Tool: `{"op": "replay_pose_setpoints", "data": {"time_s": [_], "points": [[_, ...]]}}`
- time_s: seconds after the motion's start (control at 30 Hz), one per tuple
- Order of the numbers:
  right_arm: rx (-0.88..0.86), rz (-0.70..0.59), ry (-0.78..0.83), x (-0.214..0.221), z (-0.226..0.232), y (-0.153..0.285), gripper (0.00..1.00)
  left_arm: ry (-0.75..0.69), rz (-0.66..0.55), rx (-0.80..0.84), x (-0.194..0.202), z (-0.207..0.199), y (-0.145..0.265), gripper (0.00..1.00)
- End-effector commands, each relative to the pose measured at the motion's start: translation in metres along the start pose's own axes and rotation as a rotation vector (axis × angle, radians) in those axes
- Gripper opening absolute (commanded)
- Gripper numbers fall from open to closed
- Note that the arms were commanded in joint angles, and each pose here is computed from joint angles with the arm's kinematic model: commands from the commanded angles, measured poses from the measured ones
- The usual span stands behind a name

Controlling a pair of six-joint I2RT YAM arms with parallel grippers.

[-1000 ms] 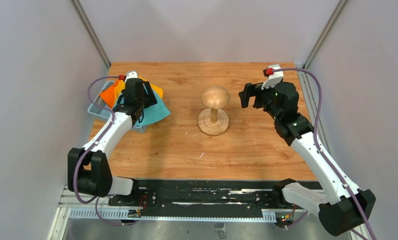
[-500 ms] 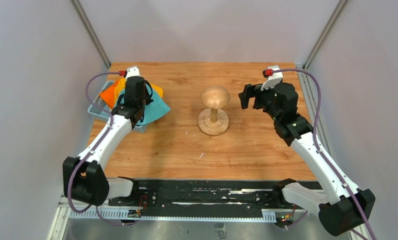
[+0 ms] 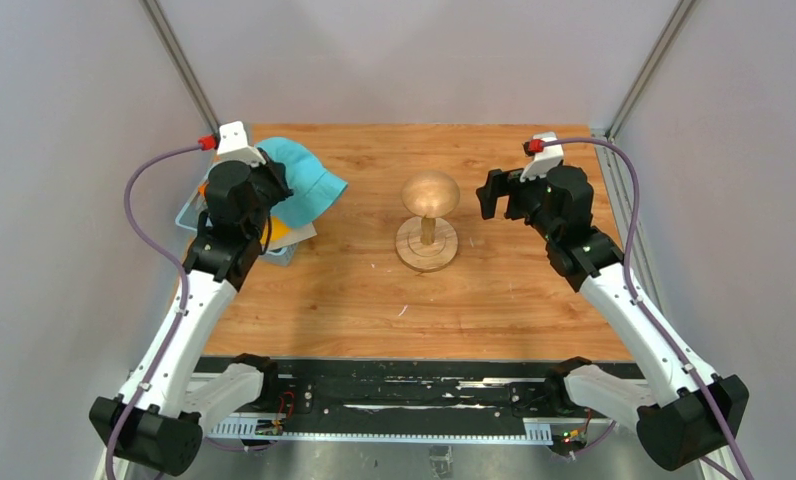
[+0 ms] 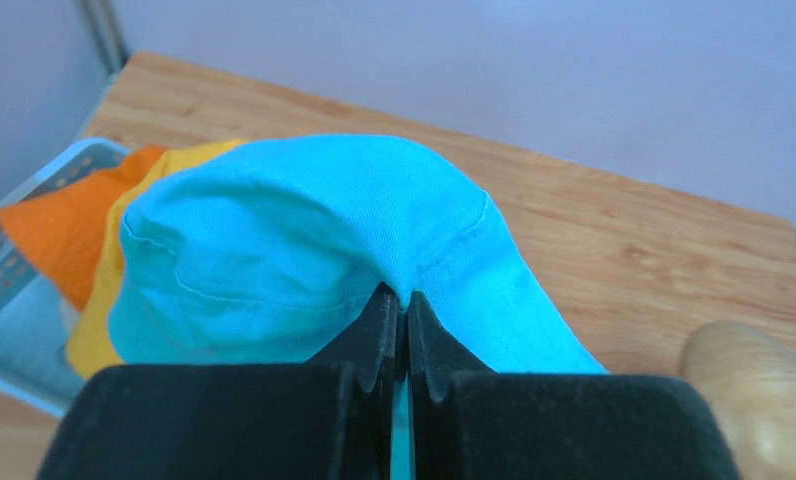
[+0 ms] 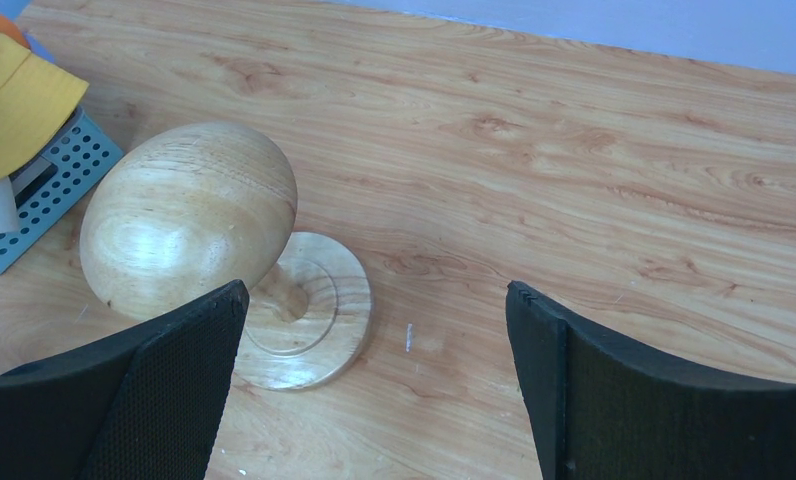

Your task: Stack the hats

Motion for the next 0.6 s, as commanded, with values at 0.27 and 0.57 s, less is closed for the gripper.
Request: {"op": "replay_pose_setpoints", "data": {"time_s": [0.27, 0.57], "points": [[-0.004, -0.028, 0.000, -0.006, 0.003, 0.001, 0.99, 0.055, -0.012, 0.629, -0.033, -0.082, 0.000, 0.00], [0.045, -0.044, 0.013, -0.008, -0.003, 0.006, 0.99, 0.071, -0.039, 0.893, -0.046, -0.136, -0.008, 0.00]]}}
Point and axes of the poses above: each gripper's point midway between its finger pads, its own y axis back along the fingers, its own z axis along the line the jaws close on, x = y × z, the point moved 8 cm from there along y, back along the fingers, and after that the axes turned 9 degrees about y, right-handed, at the moved point
